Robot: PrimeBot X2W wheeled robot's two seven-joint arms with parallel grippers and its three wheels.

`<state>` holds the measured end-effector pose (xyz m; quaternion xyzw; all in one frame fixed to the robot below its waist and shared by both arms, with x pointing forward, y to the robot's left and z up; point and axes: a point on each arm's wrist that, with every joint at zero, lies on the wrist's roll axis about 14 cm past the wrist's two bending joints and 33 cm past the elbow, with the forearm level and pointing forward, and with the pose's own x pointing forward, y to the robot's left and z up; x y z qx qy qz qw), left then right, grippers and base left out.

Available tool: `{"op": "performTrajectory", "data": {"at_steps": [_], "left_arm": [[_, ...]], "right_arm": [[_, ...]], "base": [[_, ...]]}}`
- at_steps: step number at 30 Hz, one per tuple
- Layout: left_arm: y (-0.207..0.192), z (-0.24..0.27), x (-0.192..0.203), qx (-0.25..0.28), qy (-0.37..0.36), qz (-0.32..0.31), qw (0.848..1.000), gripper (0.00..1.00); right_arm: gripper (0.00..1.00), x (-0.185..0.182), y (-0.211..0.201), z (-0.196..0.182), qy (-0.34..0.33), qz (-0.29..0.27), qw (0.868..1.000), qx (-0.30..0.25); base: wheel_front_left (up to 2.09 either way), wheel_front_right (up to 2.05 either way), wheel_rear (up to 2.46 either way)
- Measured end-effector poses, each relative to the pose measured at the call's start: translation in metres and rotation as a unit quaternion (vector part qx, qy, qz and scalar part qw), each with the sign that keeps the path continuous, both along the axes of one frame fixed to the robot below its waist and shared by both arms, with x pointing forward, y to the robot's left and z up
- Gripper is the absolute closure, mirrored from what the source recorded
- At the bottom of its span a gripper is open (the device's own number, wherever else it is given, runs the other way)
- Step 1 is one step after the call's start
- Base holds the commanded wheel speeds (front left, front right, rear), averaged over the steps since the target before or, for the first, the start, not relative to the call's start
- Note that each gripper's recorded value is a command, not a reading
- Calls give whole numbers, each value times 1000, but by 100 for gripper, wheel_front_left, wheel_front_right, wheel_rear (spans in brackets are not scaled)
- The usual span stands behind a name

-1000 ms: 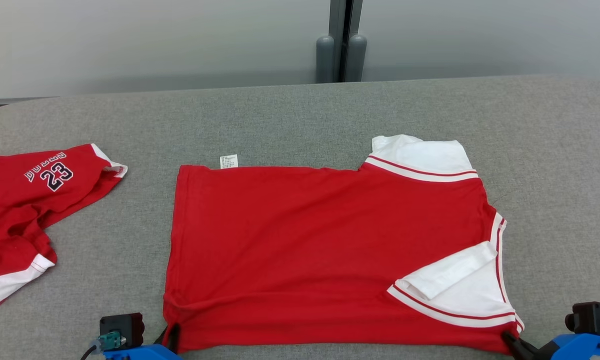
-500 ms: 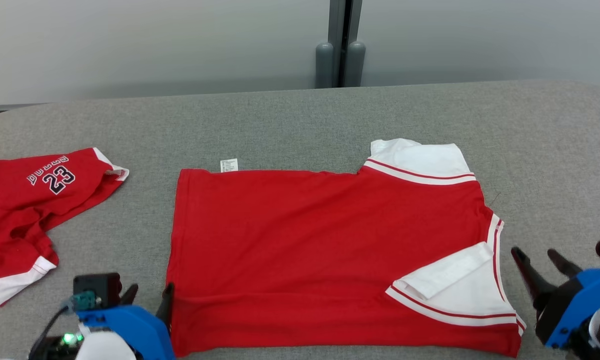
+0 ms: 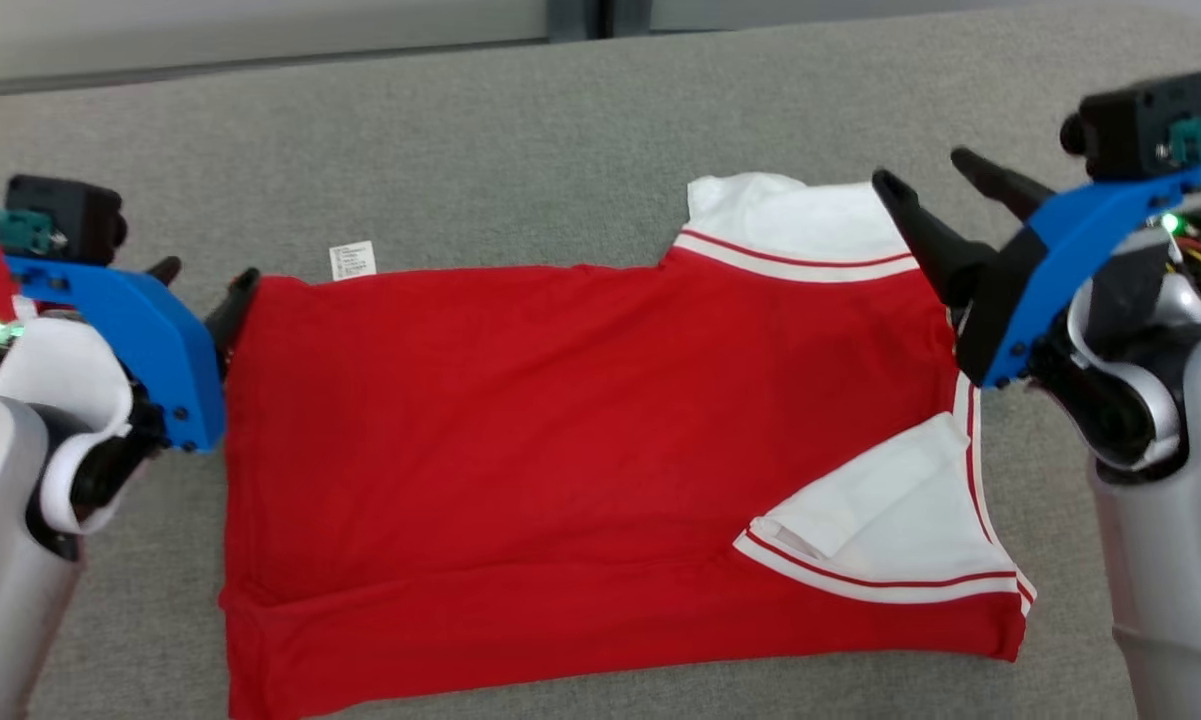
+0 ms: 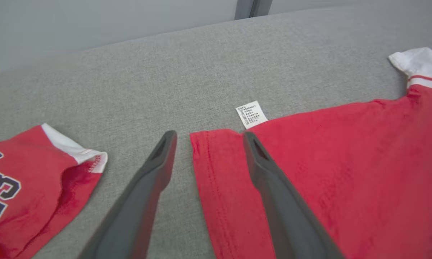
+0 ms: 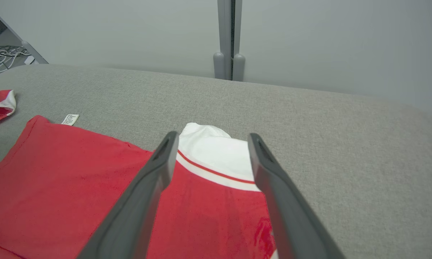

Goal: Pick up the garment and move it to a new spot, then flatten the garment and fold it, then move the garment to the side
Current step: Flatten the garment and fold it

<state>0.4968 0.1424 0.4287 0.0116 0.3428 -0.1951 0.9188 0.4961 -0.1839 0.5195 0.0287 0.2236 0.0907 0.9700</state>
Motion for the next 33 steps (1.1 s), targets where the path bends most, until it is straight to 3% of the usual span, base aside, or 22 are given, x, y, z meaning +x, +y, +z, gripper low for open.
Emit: {"op": "performTrajectory", "data": {"at_steps": [8, 18, 20, 21, 26, 33], "left_arm": [[8, -52, 26, 40, 88, -29, 995, 0], [22, -82, 31, 66, 132, -13, 989, 0], [19, -85, 29, 60, 141, -13, 988, 71], [16, -86, 28, 52, 147, -14, 988, 100], [5, -87, 18, 38, 172, -21, 984, 100], [12, -71, 33, 26, 69, 17, 997, 100]], "right_arm": [[0, 43, -1, -20, 6, 10, 1000, 3], [0, 54, -11, -46, 23, -1, 1000, 9], [0, 55, -12, -50, 25, -3, 1000, 11], [0, 55, -12, -52, 28, -3, 1000, 12], [0, 59, -15, -56, 34, -5, 999, 12], [0, 61, -27, -76, 85, -26, 996, 14]], "base": [[0, 0, 0], [0, 0, 0], [0, 0, 0], [0, 0, 0], [0, 0, 0], [0, 0, 0]]}}
